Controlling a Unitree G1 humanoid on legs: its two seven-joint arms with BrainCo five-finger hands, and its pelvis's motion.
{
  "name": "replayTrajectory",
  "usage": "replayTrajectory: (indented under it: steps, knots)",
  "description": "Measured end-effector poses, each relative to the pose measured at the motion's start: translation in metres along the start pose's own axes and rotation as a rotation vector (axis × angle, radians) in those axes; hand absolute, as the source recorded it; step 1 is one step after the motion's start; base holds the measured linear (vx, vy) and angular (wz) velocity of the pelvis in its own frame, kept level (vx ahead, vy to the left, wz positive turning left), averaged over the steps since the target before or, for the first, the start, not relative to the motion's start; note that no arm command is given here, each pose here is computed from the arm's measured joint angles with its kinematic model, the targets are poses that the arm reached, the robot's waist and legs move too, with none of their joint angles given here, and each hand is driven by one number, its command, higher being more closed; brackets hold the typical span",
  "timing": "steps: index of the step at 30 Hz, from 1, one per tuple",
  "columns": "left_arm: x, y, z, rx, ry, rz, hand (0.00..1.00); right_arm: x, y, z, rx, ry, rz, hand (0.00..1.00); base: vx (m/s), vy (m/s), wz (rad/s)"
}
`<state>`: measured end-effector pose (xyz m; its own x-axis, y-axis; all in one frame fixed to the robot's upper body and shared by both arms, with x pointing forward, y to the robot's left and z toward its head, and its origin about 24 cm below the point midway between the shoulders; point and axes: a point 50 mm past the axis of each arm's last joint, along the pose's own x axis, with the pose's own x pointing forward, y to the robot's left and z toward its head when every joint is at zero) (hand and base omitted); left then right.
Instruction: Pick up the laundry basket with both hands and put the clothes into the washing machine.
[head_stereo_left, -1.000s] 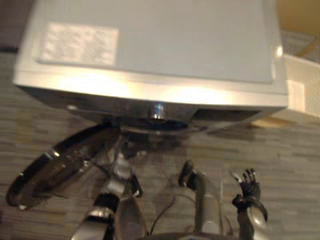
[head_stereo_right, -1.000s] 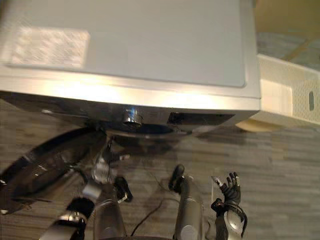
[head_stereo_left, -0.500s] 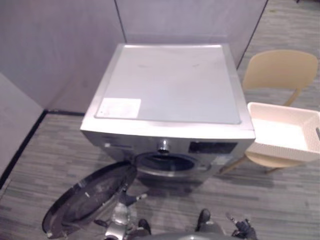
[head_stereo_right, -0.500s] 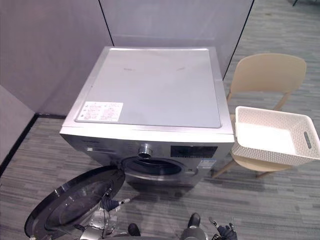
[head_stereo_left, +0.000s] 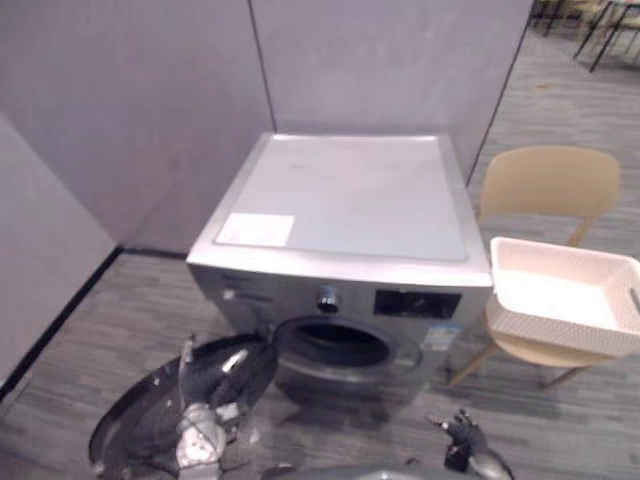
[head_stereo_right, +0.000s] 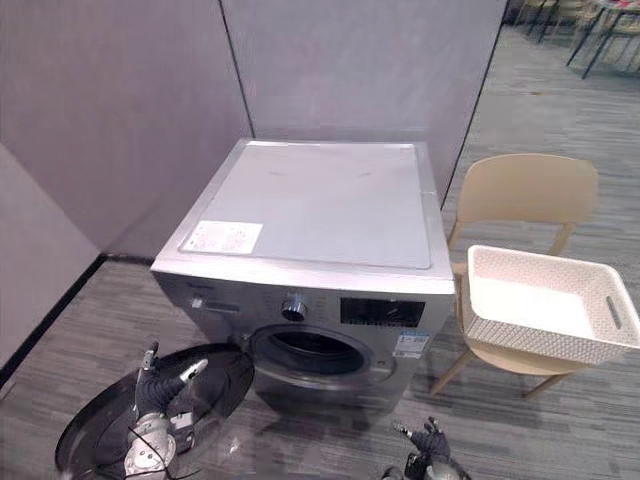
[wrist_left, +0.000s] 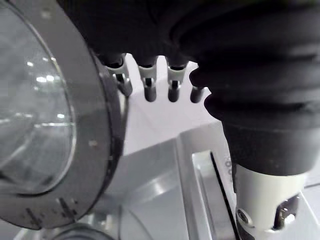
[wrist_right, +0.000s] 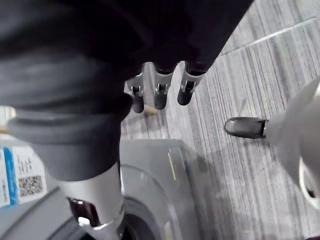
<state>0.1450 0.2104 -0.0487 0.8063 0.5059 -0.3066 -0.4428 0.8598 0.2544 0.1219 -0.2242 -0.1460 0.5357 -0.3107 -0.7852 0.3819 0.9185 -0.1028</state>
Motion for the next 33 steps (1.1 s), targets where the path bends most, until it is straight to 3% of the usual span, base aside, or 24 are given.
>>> replayTrajectory:
  steps: [3, 6, 15, 25, 33]
  knots:
    - [0.001, 0.001, 0.005, 0.003, -0.025, -0.005, 0.00, 0.003, 0.006, 0.008, 0.004, -0.019, 0.012, 0.00, 0.00, -0.096, 0.78]
    - [0.001, -0.017, 0.028, -0.027, -0.119, -0.082, 0.00, 0.007, -0.019, 0.023, -0.012, -0.052, -0.053, 0.00, -0.06, -0.115, 1.56]
    - [0.008, -0.040, 0.083, -0.052, -0.352, -0.136, 0.00, 0.010, -0.003, 0.031, 0.144, -0.071, -0.068, 0.00, -0.13, 0.020, 0.99]
    - [0.009, -0.041, 0.089, 0.001, -0.392, -0.120, 0.00, -0.009, -0.010, -0.029, 0.182, 0.082, -0.104, 0.00, -0.18, 0.106, 0.00]
    - [0.023, -0.029, 0.083, 0.037, -0.362, -0.048, 0.00, -0.025, -0.015, -0.054, 0.317, 0.106, -0.163, 0.00, -0.06, -0.039, -0.08]
